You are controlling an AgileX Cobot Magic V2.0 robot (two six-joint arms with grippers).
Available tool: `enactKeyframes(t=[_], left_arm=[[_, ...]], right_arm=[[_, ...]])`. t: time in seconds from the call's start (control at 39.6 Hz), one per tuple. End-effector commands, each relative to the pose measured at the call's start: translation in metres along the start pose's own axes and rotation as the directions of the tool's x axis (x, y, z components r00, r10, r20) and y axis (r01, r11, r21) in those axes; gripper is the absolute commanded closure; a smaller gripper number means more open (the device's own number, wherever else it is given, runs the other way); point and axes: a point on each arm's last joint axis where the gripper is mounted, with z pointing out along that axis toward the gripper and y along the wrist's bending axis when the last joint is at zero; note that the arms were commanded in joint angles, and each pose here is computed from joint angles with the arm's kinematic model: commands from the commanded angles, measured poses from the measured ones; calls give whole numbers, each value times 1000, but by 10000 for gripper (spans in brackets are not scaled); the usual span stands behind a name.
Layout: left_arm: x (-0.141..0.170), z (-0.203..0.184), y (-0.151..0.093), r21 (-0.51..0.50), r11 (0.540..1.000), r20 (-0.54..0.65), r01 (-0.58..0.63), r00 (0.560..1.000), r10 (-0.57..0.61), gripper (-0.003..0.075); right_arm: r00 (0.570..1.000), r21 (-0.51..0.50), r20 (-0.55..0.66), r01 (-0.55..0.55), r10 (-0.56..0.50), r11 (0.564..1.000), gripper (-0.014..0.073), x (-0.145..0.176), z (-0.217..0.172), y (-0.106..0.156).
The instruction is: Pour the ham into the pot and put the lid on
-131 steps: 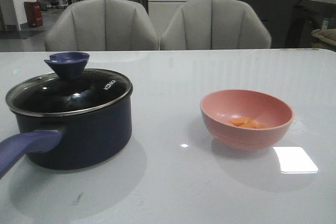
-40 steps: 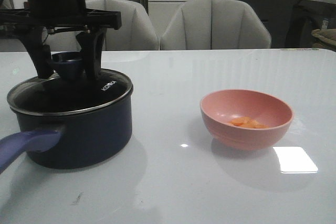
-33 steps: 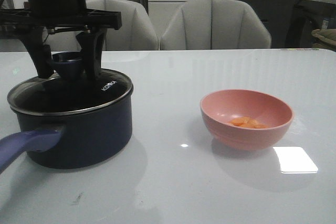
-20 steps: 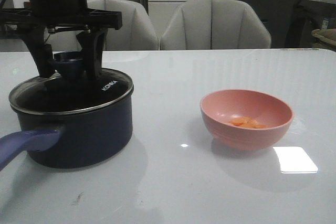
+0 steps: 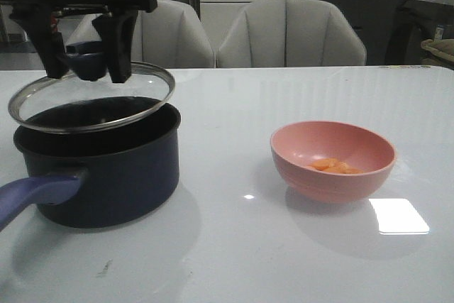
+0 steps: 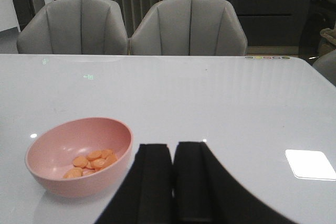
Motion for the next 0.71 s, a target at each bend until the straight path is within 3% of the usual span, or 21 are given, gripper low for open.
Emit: enactKeyframes(t=[0.0, 0.18, 0.33, 0.48, 0.68], left_arm=[[-1, -46, 19, -13, 1000, 132, -8, 991, 10, 544], [8, -70, 53, -13, 999, 228, 53, 972, -48, 544], [27, -75, 97, -31, 989, 284, 145, 950, -131, 544], [51, -57, 141, -64, 962, 273, 266, 932, -240, 544], [76, -17, 169, -106, 939, 190, 327, 934, -304, 544]], right_arm=[[995, 5, 94, 12, -13, 1000, 458, -5, -1, 0], [995, 5, 94, 12, -13, 1000, 458, -5, -1, 0], [995, 5, 94, 12, -13, 1000, 458, -5, -1, 0], [995, 5, 94, 12, -13, 1000, 458, -5, -1, 0], [995, 5, 94, 12, -13, 1000, 458, -5, -1, 0]])
